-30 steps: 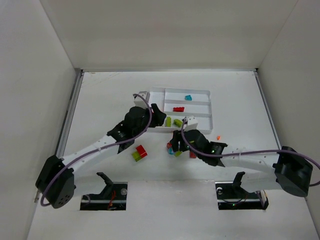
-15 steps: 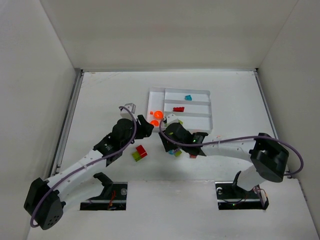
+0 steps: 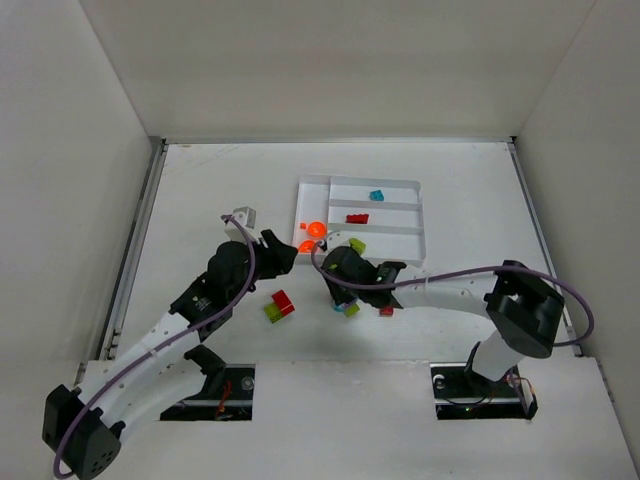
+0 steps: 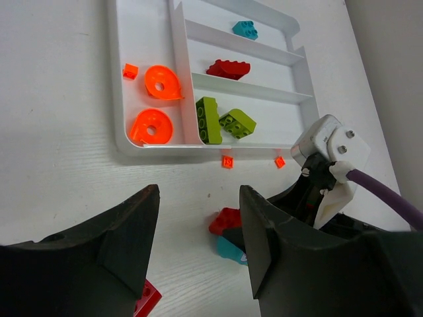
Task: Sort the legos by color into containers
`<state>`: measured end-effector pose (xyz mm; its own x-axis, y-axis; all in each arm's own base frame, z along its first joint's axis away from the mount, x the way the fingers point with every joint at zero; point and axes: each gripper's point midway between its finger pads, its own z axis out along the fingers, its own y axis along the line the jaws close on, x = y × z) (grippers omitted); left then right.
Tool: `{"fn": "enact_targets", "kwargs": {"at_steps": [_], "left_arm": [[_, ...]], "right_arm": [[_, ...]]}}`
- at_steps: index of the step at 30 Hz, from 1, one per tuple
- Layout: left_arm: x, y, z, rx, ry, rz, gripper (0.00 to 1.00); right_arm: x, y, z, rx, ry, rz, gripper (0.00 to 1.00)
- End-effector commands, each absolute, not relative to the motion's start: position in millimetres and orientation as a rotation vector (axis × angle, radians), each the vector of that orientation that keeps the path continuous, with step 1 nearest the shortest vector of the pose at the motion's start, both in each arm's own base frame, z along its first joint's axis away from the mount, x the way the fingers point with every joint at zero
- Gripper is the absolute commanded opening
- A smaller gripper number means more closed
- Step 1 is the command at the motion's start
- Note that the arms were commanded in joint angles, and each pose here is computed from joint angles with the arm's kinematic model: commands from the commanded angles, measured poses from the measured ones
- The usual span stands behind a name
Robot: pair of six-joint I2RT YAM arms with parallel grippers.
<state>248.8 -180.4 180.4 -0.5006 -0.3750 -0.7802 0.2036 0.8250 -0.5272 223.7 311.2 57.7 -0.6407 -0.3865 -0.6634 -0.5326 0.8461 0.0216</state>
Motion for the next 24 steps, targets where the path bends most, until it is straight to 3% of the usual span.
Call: {"fn": "enact_targets", "kwargs": {"at_steps": [1,7,14,24], "left_arm": [[244.2,-177.7,181.8,-0.128,1.963,-0.713,0.48],[240.9,-181.2,190.2,-0.131,1.948,-0.745,0.50],[235.1,-209.7,216.0,-0.095,1.857,-0.866,0.53],[213.8,-259.4,218.0,0.022,1.764,-0.959,0.69]], "right_arm": [[225.4,322.5,65.4,-0.661,2.338,0.313,0.31],[244.5,316.4,101.0,-0.502,2.264,0.391,0.23],[281.0,295.3,174.9,-0.119,2.075,0.646,0.23],[290.9,288.6,208.2,0.066,1.999,0.874,0.23]]}}
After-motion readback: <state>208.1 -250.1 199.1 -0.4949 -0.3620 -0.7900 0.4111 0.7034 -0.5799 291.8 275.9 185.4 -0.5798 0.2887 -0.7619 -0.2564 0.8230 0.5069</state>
